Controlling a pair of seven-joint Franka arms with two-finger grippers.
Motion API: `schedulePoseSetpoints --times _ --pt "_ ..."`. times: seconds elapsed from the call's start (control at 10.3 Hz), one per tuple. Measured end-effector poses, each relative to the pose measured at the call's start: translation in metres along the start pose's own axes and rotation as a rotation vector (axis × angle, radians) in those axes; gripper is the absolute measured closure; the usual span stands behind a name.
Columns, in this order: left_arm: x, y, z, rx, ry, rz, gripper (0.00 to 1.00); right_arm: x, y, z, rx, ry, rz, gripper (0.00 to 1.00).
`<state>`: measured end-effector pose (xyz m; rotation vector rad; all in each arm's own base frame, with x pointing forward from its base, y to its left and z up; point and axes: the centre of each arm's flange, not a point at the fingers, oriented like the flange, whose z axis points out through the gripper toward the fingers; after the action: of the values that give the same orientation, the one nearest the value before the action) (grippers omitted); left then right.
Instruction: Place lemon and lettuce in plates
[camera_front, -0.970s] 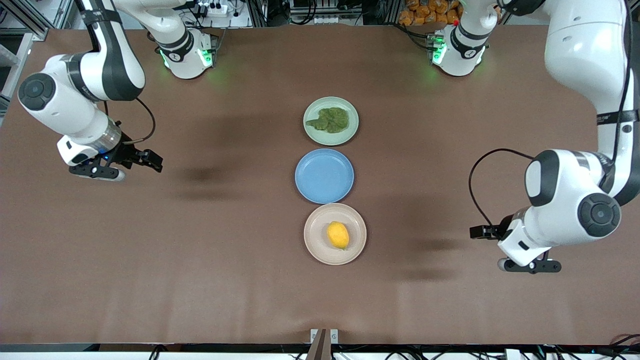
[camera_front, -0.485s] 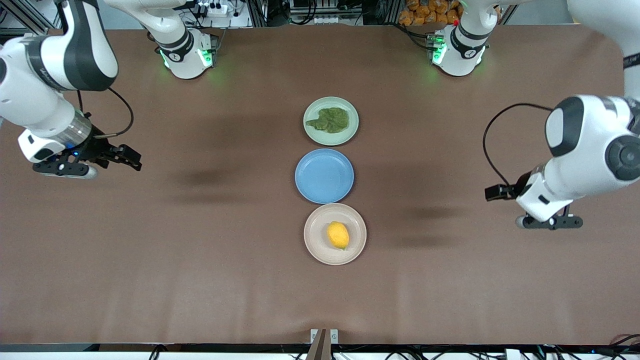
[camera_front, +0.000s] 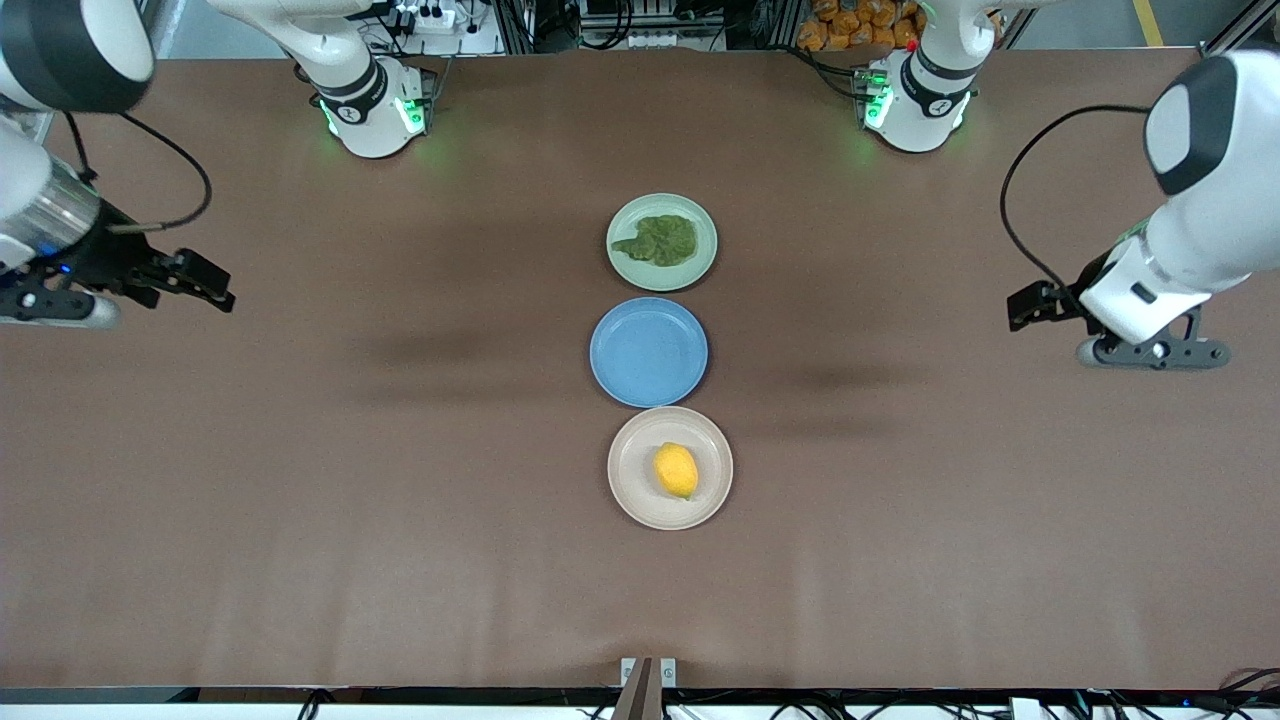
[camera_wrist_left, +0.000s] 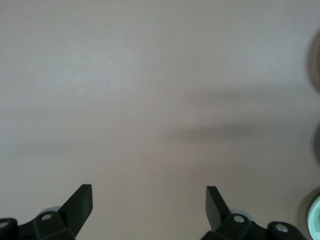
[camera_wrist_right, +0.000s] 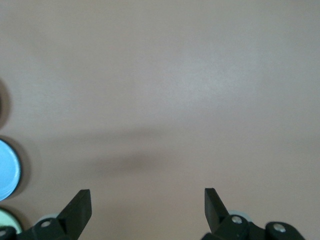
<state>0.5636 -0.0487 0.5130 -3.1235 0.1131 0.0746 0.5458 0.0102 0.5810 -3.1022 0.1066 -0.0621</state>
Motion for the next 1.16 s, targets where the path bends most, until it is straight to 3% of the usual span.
schedulePoseSetpoints --times 0.58,1.16 --pt "-0.013 0.005 -0.088 -0.008 0.024 0.006 0.00 -0.009 0.003 -0.080 0.002 0.025 -0.058 0.00" --pt "-0.017 0.007 -0.100 -0.008 -0.005 0.013 0.00 -0.019 0.003 -0.109 0.001 0.009 -0.062 0.00"
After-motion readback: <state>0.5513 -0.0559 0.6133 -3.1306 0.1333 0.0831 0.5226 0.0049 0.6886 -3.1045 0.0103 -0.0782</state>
